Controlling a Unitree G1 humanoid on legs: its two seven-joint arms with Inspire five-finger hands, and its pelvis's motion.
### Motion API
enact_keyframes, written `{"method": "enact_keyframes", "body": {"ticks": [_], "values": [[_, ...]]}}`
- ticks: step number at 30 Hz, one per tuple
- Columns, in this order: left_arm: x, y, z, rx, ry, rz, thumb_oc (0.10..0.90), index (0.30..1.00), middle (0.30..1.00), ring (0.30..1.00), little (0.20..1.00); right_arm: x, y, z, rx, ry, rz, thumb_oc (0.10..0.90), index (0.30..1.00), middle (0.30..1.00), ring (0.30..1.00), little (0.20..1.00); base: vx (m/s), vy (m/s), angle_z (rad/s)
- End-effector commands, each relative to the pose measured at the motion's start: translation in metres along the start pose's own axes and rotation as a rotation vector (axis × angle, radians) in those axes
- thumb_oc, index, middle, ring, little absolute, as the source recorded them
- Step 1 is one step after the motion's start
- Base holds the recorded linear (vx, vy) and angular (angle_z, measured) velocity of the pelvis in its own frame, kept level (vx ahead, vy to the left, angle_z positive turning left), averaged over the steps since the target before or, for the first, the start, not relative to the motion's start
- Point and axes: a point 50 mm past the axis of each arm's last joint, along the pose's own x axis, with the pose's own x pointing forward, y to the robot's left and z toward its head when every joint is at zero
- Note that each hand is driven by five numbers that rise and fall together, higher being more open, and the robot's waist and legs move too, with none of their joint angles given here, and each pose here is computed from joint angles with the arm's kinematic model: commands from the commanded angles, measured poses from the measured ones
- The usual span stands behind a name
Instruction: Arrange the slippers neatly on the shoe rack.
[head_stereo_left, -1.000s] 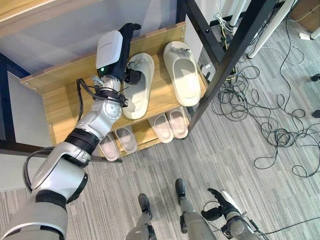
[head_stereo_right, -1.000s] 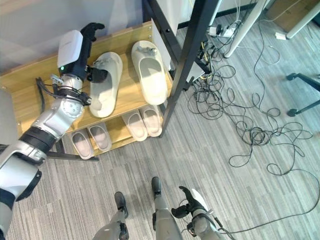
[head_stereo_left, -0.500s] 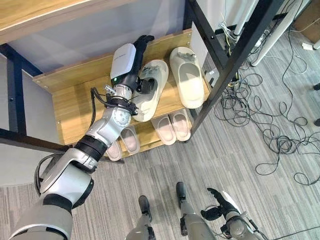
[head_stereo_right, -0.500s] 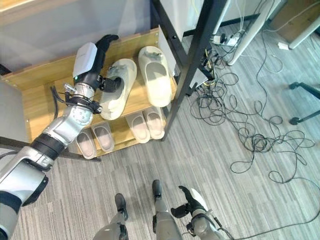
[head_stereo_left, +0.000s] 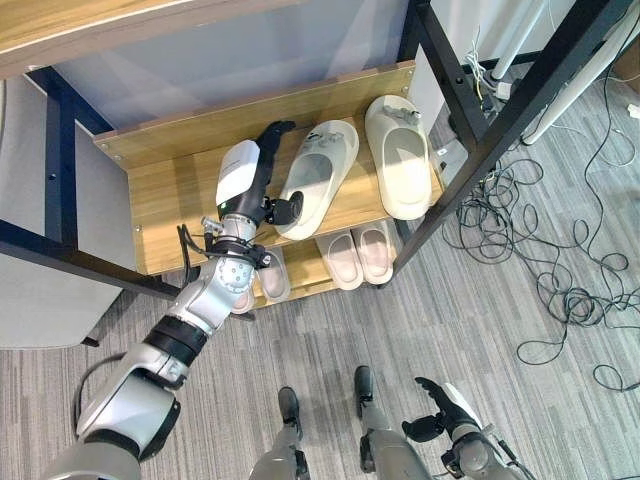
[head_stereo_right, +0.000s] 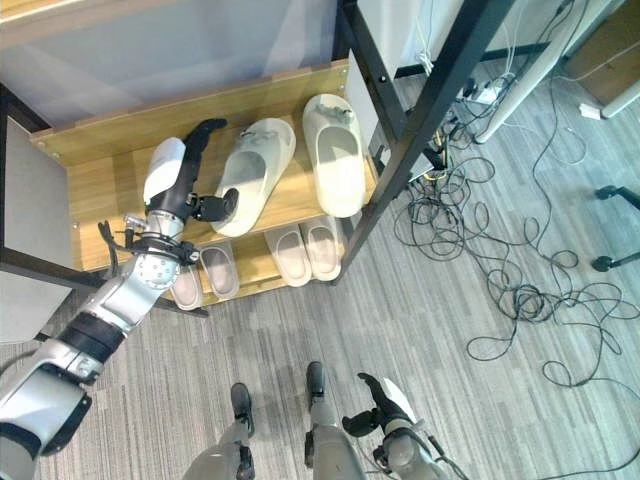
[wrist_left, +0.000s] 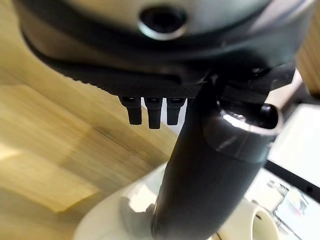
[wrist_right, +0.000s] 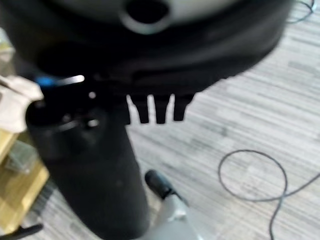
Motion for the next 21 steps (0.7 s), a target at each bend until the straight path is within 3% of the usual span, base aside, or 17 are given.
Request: {"method": "enact_keyframes", "body": {"ticks": [1, 9, 21], "values": [[0.009, 0.024, 0.017, -0.158, -0.082, 0.139, 0.800, 0.900, 0.900, 0.900, 0.900, -0.009, 0.003, -0.014, 0.039, 0.030, -0.021, 0.800, 0.900, 0.900, 0.900, 0.900, -0.01, -0.004, 0.04], [-0.002, 0.034, 0.022, -0.380, -0.092, 0.227, 0.800, 0.900, 0.900, 0.900, 0.900, -0.010, 0.005, -0.017, 0.038, 0.047, -0.022, 0.800, 0.900, 0.900, 0.900, 0.900, -0.01, -0.009, 0.07], [-0.042, 0.015, -0.004, -0.733, 0.073, 0.200, 0.800, 0.900, 0.900, 0.900, 0.900, -0.014, 0.004, -0.024, 0.024, 0.067, -0.031, 0.800, 0.900, 0.900, 0.900, 0.900, 0.00, -0.001, 0.03]]}}
